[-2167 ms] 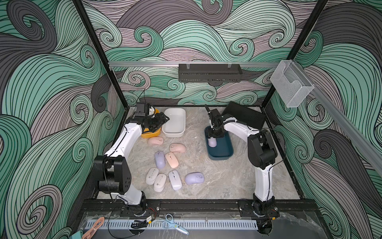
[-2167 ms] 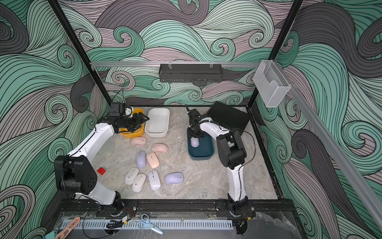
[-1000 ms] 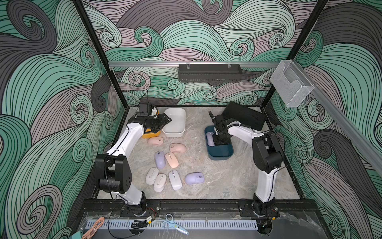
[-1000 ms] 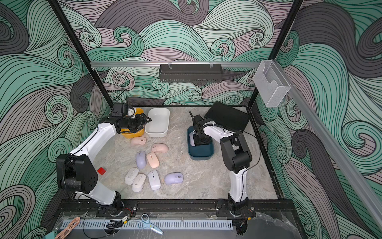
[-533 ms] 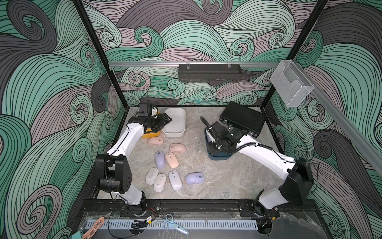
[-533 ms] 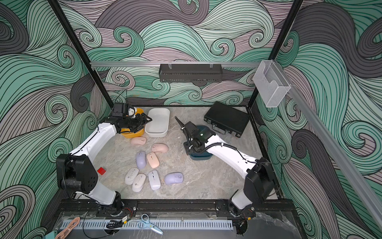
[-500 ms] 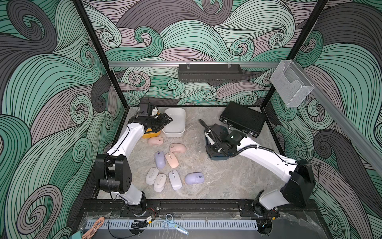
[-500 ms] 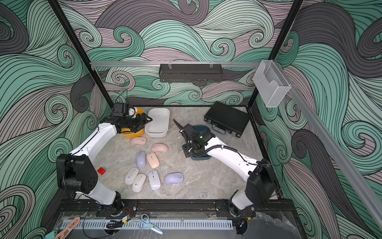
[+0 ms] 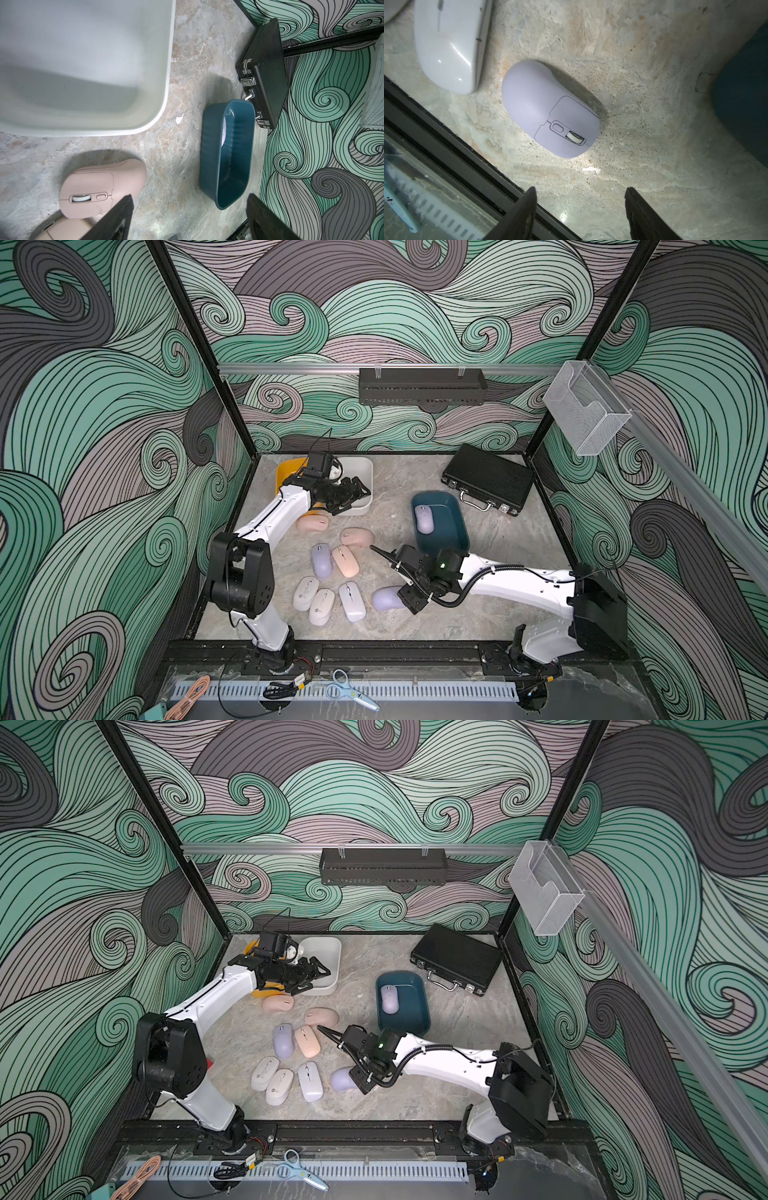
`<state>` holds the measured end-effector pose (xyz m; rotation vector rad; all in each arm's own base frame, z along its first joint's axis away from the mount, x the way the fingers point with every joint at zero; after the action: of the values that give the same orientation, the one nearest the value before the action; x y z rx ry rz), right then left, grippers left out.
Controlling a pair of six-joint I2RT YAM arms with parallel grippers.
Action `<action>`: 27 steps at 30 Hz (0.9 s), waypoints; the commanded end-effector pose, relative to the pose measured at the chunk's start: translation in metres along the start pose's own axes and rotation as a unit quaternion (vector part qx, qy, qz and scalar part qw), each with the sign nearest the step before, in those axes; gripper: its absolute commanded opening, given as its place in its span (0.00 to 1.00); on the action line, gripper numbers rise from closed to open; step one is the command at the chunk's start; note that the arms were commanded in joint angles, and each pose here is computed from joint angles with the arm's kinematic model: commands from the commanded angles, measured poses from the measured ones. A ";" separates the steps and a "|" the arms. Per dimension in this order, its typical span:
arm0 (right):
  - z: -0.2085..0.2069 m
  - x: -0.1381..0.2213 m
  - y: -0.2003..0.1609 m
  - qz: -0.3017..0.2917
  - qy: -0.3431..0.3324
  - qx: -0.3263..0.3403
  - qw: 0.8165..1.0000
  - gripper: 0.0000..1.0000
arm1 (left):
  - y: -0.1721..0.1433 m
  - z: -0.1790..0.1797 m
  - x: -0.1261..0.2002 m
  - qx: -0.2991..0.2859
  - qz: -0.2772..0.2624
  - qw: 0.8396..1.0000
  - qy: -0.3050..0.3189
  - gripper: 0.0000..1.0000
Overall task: Place the mice by color into the storage box
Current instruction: Adjust the mouse at the center of the board.
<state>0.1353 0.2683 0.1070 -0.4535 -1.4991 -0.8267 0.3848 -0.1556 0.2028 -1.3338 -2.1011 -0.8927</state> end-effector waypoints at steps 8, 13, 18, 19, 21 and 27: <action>0.007 -0.041 -0.009 0.038 -0.016 0.005 0.999 0.74 | 0.019 0.000 0.021 0.000 -0.031 1.000 -0.005 0.84; -0.003 -0.050 -0.005 0.047 -0.056 -0.004 0.997 0.76 | 0.022 0.002 0.023 0.003 -0.035 0.999 -0.005 0.84; -0.024 -0.051 0.012 0.039 -0.096 -0.033 0.994 0.75 | 0.022 0.002 0.025 0.002 -0.038 0.999 -0.004 0.83; -0.026 -0.051 0.018 0.036 -0.098 -0.034 0.994 0.75 | 0.022 0.002 0.026 0.001 -0.038 0.999 -0.004 0.83; -0.028 -0.051 0.029 0.028 -0.105 -0.036 0.993 0.75 | 0.022 0.002 0.026 -0.001 -0.041 0.999 -0.001 0.83; -0.037 -0.054 0.063 0.016 -0.132 -0.049 0.990 0.74 | 0.024 0.002 0.032 -0.009 -0.050 0.999 0.006 0.83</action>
<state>0.1997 0.2959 0.0615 -0.6444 -1.6361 -0.8365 0.3931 -0.1343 0.2044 -1.2640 -2.1285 -0.8809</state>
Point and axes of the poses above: each gripper's point midway between its finger pads, its own x axis back along the fingers, its own z axis along the line the jaws close on, y = z × x, the point moved 4 cm from there along x, back along the fingers, and after that the axes turned 1 degree about -x, right-handed, at the moved point
